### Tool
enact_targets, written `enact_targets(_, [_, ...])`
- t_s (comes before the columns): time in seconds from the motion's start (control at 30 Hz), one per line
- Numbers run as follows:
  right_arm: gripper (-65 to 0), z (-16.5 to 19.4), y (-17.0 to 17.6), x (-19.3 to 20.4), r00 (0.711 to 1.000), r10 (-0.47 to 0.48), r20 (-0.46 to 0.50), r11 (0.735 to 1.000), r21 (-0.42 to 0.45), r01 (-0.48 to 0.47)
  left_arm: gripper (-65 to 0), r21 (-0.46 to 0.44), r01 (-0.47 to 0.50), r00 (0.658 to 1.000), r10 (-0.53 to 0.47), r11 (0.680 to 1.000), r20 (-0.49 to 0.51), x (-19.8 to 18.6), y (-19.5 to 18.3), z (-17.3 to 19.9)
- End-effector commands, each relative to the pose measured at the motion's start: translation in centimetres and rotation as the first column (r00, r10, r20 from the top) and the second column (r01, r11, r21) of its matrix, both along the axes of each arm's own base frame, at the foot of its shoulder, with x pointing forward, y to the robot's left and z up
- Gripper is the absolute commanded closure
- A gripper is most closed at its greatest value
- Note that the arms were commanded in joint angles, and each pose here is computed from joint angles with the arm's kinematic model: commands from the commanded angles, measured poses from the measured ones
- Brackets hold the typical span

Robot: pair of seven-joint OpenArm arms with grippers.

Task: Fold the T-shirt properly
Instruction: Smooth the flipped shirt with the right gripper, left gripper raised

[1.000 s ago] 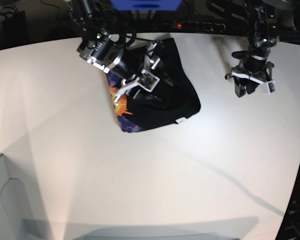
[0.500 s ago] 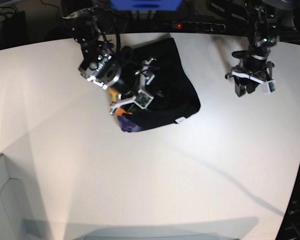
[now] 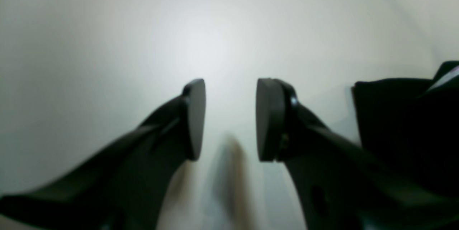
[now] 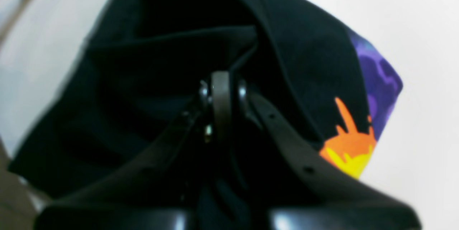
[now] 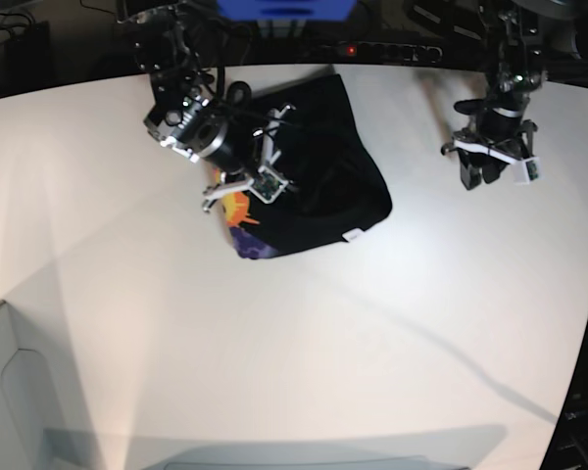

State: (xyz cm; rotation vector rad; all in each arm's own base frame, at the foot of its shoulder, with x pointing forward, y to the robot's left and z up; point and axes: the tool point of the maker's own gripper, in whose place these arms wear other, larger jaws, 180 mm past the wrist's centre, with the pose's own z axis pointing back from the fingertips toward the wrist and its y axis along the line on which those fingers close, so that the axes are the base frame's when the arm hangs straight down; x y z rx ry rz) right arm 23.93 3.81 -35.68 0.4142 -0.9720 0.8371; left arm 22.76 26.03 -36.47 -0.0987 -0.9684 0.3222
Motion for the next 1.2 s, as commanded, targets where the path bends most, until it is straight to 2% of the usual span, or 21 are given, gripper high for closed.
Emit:
enact_targets(0.0, [0.0,2.1,0.8,0.2,0.999,0.010,0.051,0.998,0.058,-0.013,-23.0,0.015,0.006,0.999,-0.007,1.000,0.044,0.6,0.2,1.2])
enact_targets(0.17, [0.0,4.3,3.4,-2.6,0.993,0.084,0.081,0.991,0.101,-0.092,-23.0,0.015,0.006,0.999,-0.007,1.000,0.048,0.7,0.2,1.3])
enact_targets(0.3, [0.0,4.8,5.4,-5.2,0.987,0.147,0.068,0.979,0.132,-0.155,-23.0,0.020,0.007,0.998,-0.008,1.000,0.063,0.9,0.2,1.9])
enact_targets(0.5, [0.0,3.5,6.2,-8.5,0.962,0.269,0.036,0.958,0.090,-0.272,-23.0,0.050,-0.065,0.988,0.057,0.997,0.146,1.2,2.5,5.0])
enact_targets(0.53, [-0.6,3.3,6.3,-8.8,0.958,0.284,0.033,0.954,0.084,-0.286,-23.0,0.052,-0.079,0.986,0.070,0.995,0.154,1.1,2.9,5.3])
enact_targets(0.63, [-9.0,2.9,6.3,-9.9,0.945,0.327,0.025,0.942,0.068,-0.328,-23.0,0.063,-0.113,0.980,0.101,0.992,0.172,1.0,4.0,6.0])
enact_targets(0.73, [-16.5,2.6,6.1,-10.4,0.942,0.335,0.016,0.940,0.062,-0.335,-23.0,0.068,-0.129,0.978,0.115,0.989,0.176,0.8,4.5,6.1])
enact_targets(0.9, [-23.5,2.7,5.6,-11.0,0.940,0.340,0.014,0.938,0.057,-0.341,-23.0,0.070,-0.131,0.977,0.117,0.989,0.176,0.7,4.6,6.2])
enact_targets(1.03, [-25.1,4.2,5.0,-10.5,0.938,0.342,0.065,0.937,0.049,-0.345,-23.0,0.068,-0.141,0.977,0.129,0.988,0.168,0.2,5.0,6.1])
enact_targets(1.17, [-24.9,4.8,3.6,-8.2,0.955,0.278,0.106,0.958,0.046,-0.284,-23.0,-0.030,-0.190,0.964,0.192,0.981,0.183,-0.2,6.3,6.9])
